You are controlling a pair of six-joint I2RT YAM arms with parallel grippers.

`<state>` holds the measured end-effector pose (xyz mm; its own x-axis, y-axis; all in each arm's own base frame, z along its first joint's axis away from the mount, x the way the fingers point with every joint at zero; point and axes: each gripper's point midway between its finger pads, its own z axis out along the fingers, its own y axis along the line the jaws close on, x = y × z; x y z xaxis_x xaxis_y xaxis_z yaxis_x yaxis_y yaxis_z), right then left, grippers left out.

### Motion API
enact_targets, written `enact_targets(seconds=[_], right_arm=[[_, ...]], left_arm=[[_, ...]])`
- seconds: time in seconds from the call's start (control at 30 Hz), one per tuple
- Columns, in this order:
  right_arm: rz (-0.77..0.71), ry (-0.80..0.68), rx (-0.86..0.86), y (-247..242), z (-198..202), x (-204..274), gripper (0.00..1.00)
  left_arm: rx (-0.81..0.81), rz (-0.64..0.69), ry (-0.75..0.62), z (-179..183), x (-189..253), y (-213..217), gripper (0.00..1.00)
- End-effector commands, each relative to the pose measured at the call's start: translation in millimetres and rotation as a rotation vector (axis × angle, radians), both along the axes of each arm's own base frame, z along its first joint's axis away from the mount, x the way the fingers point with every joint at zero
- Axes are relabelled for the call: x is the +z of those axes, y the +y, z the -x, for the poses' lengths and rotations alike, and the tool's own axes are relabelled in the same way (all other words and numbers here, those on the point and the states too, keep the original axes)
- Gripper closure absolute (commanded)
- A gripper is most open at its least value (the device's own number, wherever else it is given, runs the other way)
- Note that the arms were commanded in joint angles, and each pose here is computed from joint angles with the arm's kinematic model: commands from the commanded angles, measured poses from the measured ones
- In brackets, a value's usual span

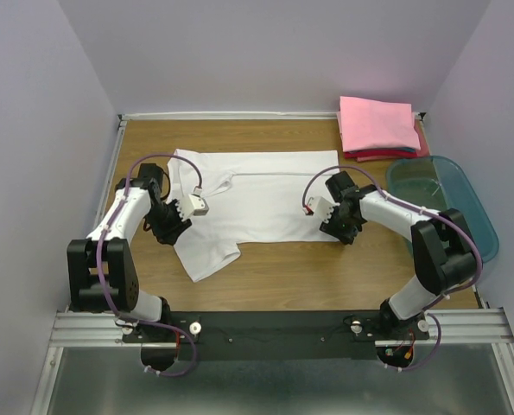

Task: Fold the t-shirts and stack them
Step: Fold the tshirt

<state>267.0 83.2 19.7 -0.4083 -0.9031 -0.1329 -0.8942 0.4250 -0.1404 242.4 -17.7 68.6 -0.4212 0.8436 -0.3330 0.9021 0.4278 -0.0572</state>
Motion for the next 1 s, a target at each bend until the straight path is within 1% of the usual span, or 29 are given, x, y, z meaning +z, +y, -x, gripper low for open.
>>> enact_targets(seconds=[0.0,0.07,0.1,0.17,0.2,0.27,0.3,0.33,0.37,0.4,0.43,0.63,0.73,0.8,0.83,0.93,0.97], right_arm=[[0.023,0.011,0.026,-1.5,6.2,-9.4,0.54],[0.024,0.019,0.031,-1.1,9.0,-12.3,0.57],[0.031,0.026,0.031,-2.3,11.5,-15.4,0.62],[0.031,0.024,0.028,-1.7,10.9,-17.5,0.69],[0.034,0.029,0.023,-2.0,11.2,-19.0,0.76],[0.035,0.03,0.019,-1.8,10.3,-20.2,0.83],[0.034,0.027,0.019,-1.3,9.2,-19.5,0.89],[0.037,0.026,0.019,-1.8,9.0,-19.4,0.91],[0.039,0.027,0.025,-1.9,9.2,-19.3,0.97],[0.042,0.024,0.024,-2.5,8.3,-18.9,0.99],[0.047,0.024,0.025,-3.5,8.4,-19.0,0.99],[0.053,0.012,0.021,-5.3,7.9,-16.3,1.0],[0.053,0.014,0.015,-5.4,8.7,-16.7,1.0],[0.052,0.013,0.014,-5.3,8.6,-16.3,0.99],[0.051,0.011,0.014,-4.7,8.2,-16.0,0.99],[0.048,0.008,0.012,-4.3,7.0,-15.0,0.99],[0.047,0.006,0.014,-3.7,6.8,-14.2,0.99]], left_arm=[[-0.049,0.007,-0.008,7.4,0.4,-3.8,0.54],[-0.058,-0.002,-0.004,13.2,-2.3,-3.1,0.54],[-0.084,-0.009,-0.003,16.1,-6.8,-8.3,0.54],[-0.112,-0.024,-0.005,19.4,-11.5,-13.1,0.53],[-0.105,-0.042,-0.005,19.7,-14.8,-12.3,0.53],[-0.134,-0.059,-0.012,22.1,-25.0,-17.8,0.53],[-0.126,-0.082,-0.027,20.1,-30.9,-16.8,0.53],[-0.144,-0.092,-0.033,20.0,-33.8,-20.5,0.52],[-0.146,-0.11,-0.044,18.5,-38.6,-19.8,0.52],[-0.15,-0.118,-0.041,19.0,-39.3,-20.5,0.52],[-0.153,-0.123,-0.055,16.0,-42.4,-21.4,0.52],[-0.187,-0.137,-0.016,23.0,-58.9,-23.9,0.51],[-0.193,-0.149,-0.008,26.7,-65.3,-22.2,0.54],[-0.199,-0.161,0.003,28.5,-68.7,-20.1,0.61],[-0.199,-0.165,0.007,28.9,-69.6,-19.5,0.69],[-0.211,-0.178,0.034,31.7,-72.3,-17.0,0.79],[-0.214,-0.18,0.036,31.7,-71.9,-16.7,0.85]])
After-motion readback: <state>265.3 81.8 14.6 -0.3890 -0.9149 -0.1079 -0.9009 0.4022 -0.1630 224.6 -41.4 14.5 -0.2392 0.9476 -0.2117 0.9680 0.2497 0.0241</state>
